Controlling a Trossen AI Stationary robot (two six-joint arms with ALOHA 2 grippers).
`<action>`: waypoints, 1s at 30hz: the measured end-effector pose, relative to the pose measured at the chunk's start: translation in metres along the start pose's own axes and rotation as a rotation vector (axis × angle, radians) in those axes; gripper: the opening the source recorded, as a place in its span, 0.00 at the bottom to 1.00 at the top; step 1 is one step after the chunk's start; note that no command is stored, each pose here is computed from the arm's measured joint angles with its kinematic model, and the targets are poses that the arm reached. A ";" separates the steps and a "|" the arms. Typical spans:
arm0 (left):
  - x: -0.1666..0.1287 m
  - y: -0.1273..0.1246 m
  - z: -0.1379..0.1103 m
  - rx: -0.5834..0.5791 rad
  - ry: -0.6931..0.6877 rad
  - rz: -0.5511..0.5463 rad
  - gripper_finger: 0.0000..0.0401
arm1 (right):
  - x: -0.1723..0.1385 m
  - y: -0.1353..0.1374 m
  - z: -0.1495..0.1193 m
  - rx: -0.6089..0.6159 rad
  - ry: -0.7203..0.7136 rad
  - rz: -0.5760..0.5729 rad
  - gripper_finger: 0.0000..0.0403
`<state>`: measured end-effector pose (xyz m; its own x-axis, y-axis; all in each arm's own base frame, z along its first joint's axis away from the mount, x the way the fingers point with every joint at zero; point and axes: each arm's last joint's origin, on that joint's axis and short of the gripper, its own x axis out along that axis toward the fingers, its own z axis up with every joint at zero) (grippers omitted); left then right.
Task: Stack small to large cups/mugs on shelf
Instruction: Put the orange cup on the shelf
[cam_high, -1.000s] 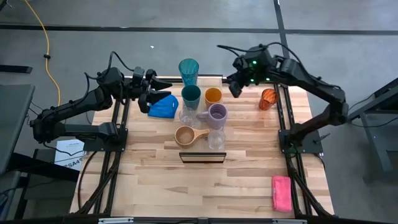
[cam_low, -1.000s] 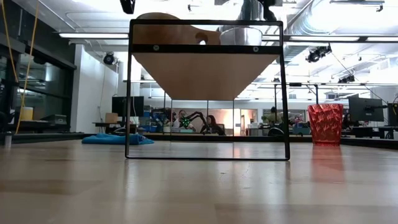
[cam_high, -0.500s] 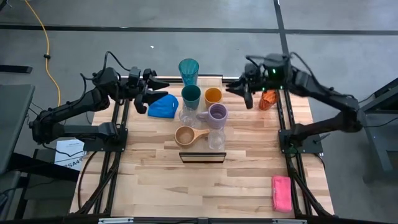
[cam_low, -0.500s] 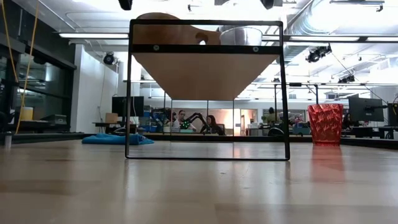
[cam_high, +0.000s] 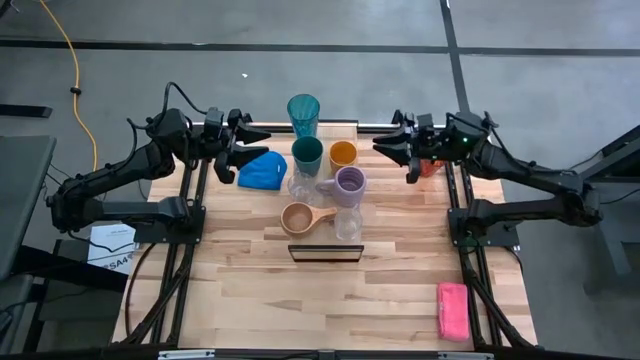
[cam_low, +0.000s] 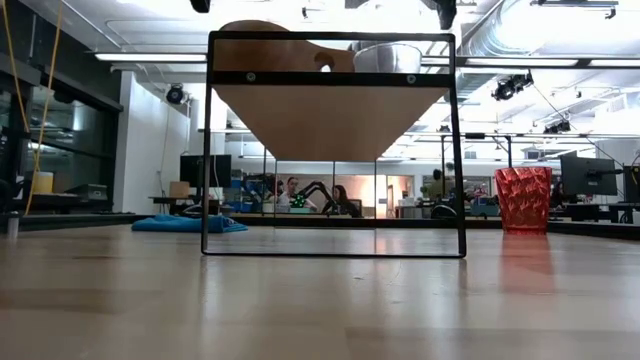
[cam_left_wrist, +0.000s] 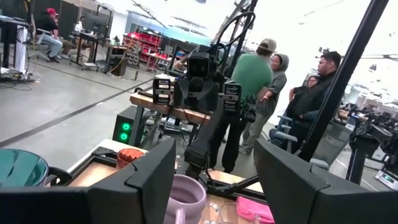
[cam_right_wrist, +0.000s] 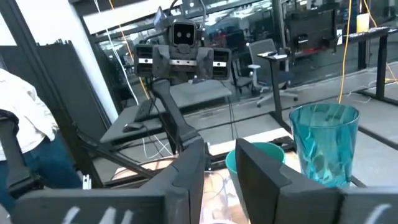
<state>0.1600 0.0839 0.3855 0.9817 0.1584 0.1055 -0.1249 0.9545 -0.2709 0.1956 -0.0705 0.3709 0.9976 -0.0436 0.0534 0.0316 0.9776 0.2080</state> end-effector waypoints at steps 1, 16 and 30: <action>0.000 0.000 0.000 0.000 0.000 0.000 0.52 | 0.000 0.000 0.000 0.000 0.000 0.000 0.21; 0.000 0.000 0.000 -0.001 0.000 0.002 0.52 | 0.000 -0.015 -0.004 0.220 0.044 -0.252 0.21; 0.000 0.000 0.000 -0.001 0.001 0.002 0.52 | -0.041 -0.092 -0.062 0.711 0.924 -1.176 0.24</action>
<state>0.1600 0.0840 0.3853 0.9816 0.1599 0.1041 -0.1265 0.9539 -0.2723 0.1552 -0.1461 0.2893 0.1549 -0.2599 -0.9531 0.9733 0.2056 0.1021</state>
